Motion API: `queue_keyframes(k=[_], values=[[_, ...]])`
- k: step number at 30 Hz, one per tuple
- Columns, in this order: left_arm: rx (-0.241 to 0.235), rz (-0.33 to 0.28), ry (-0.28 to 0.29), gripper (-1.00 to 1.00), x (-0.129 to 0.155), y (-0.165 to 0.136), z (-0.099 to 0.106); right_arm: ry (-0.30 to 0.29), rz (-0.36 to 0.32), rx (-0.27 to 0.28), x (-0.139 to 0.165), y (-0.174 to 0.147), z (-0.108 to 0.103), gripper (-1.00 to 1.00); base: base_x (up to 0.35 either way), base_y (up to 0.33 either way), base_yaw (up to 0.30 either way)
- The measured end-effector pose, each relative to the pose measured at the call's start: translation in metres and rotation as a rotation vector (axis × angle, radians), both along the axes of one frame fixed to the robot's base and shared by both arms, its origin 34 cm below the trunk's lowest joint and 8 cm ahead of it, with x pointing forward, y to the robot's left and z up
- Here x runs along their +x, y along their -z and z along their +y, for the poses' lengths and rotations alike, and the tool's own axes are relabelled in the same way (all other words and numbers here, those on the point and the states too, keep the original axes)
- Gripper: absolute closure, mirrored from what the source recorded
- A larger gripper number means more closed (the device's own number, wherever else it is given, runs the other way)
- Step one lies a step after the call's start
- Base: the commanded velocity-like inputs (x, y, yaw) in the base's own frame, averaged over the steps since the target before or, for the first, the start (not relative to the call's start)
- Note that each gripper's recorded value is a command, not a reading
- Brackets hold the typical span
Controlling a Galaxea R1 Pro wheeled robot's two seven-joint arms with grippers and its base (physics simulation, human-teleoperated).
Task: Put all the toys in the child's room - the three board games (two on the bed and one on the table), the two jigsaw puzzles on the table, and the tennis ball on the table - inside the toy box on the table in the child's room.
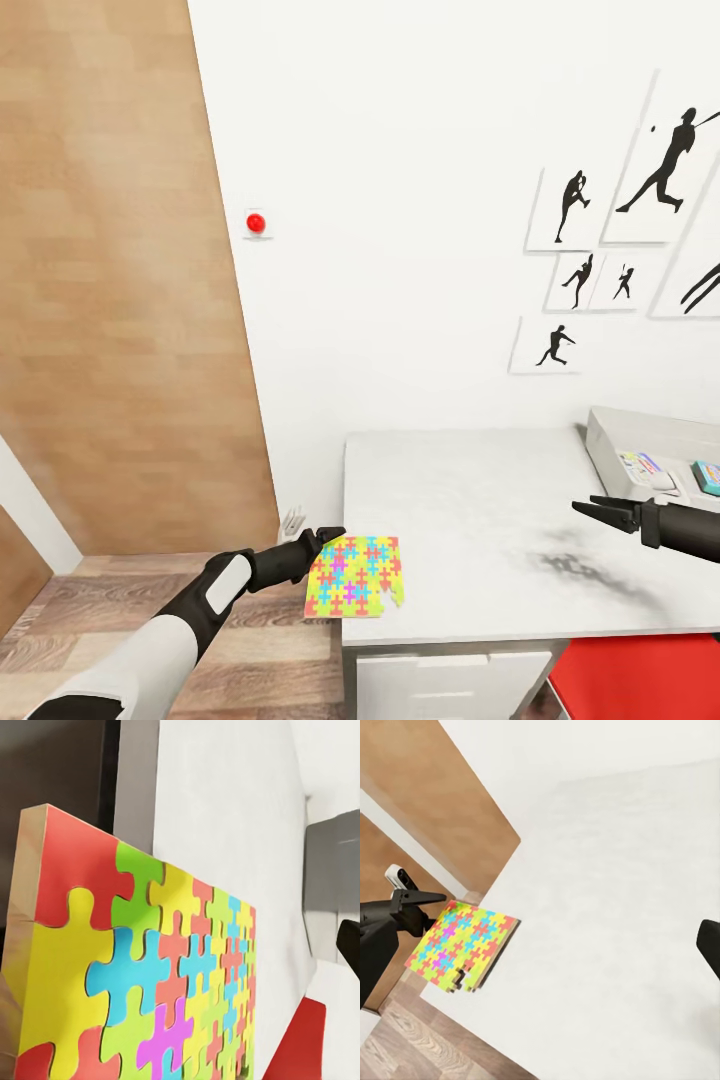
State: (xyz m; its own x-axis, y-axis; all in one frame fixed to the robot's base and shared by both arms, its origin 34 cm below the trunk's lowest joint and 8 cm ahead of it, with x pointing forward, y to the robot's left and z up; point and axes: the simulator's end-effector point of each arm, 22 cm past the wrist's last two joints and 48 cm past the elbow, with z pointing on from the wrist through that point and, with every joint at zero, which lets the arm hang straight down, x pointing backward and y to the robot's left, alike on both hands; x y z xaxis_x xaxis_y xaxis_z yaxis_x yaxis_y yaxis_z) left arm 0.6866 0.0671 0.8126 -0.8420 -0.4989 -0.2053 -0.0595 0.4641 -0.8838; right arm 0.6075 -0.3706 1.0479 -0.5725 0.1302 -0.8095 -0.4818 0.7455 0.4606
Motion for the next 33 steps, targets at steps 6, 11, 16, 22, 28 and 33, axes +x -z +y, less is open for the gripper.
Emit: queue_keyframes(k=[6, 11, 16, 22, 28, 33], values=[[-0.001, -0.001, -0.001, -1.0, 0.0002, -0.0002, -0.0001, 0.0, 0.0, 0.0, 0.0, 0.0, 0.0002, -1.0, 0.0, 0.0, -0.001], [0.0, -0.002, 0.001, 1.0, 0.0001, -0.0003, -0.0009, -0.001, 0.001, 0.0, -0.0001, 0.0004, 0.0005, -1.0, 0.0, 0.0, 0.0], [-0.016, 0.001, -0.008, 1.0, 0.0014, -0.0028, -0.0011, -0.002, 0.003, -0.001, -0.0003, 0.0011, 0.0009, -1.0, 0.0, 0.0, 0.0], [-0.017, 0.001, -0.009, 1.0, 0.0015, -0.003, -0.0012, -0.003, 0.003, -0.002, -0.0004, 0.0013, 0.001, -1.0, 0.0, 0.0, 0.0], [-0.018, 0.002, -0.008, 1.0, 0.0014, -0.0031, -0.0013, -0.004, 0.004, -0.002, -0.0004, 0.0015, 0.0013, -1.0, 0.0, 0.0, 0.0], [-0.018, 0.001, -0.008, 1.0, 0.0014, -0.0031, -0.0013, -0.004, 0.004, -0.002, -0.0005, 0.0016, 0.0015, -1.0, 0.0, 0.0, 0.0]])
